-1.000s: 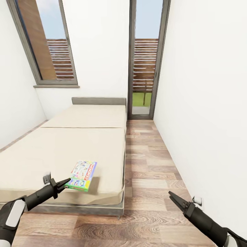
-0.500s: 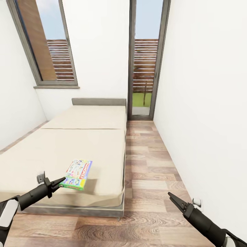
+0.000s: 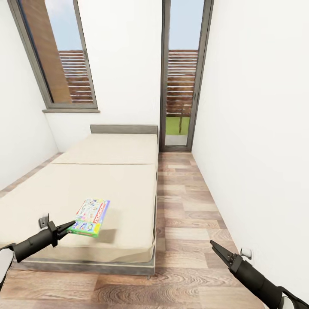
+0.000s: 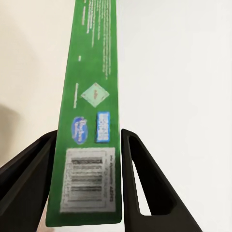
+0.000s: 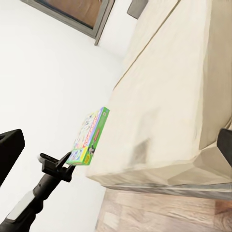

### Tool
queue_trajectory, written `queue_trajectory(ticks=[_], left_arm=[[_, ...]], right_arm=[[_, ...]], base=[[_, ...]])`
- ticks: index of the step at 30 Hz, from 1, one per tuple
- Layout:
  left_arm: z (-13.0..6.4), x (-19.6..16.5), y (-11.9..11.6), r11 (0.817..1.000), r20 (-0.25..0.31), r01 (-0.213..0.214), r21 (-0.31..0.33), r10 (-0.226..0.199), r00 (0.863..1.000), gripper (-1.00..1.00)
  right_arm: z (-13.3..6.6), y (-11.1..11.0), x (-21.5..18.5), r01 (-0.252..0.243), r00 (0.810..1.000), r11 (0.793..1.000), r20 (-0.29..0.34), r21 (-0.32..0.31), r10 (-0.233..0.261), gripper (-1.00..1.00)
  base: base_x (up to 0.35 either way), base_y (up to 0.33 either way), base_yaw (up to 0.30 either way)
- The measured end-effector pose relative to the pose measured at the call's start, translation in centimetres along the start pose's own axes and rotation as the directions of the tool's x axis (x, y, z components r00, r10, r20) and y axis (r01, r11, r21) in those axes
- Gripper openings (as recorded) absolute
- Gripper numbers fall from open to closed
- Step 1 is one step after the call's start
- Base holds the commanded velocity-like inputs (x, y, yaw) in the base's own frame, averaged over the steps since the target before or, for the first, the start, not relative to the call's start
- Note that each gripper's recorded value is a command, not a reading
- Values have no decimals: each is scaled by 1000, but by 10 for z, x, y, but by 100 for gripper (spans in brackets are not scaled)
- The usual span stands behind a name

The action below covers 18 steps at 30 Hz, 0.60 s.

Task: Put all the toys in the child's room - the three board games (two on the bed and one on the table), the two jigsaw puzzles on the table, and the tennis ball on the table - inside the toy box on the table in the child's room.

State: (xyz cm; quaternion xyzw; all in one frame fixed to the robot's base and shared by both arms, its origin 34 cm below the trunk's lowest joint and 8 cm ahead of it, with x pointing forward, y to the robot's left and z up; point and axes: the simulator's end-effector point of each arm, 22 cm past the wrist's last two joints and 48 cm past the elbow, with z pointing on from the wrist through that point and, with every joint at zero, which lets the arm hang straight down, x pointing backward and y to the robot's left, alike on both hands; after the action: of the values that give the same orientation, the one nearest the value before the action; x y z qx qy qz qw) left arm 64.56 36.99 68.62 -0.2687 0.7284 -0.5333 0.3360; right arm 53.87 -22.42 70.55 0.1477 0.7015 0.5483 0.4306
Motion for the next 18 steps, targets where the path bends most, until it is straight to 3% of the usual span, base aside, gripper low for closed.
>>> queue_trajectory(ticks=[18], left_arm=[[-29,-37,-54,998,18,-50,46,50,999,-100]], right_arm=[[3,30,-20,4,1000,1000,-5,5,-4,100]], base=[[0,0,0]])
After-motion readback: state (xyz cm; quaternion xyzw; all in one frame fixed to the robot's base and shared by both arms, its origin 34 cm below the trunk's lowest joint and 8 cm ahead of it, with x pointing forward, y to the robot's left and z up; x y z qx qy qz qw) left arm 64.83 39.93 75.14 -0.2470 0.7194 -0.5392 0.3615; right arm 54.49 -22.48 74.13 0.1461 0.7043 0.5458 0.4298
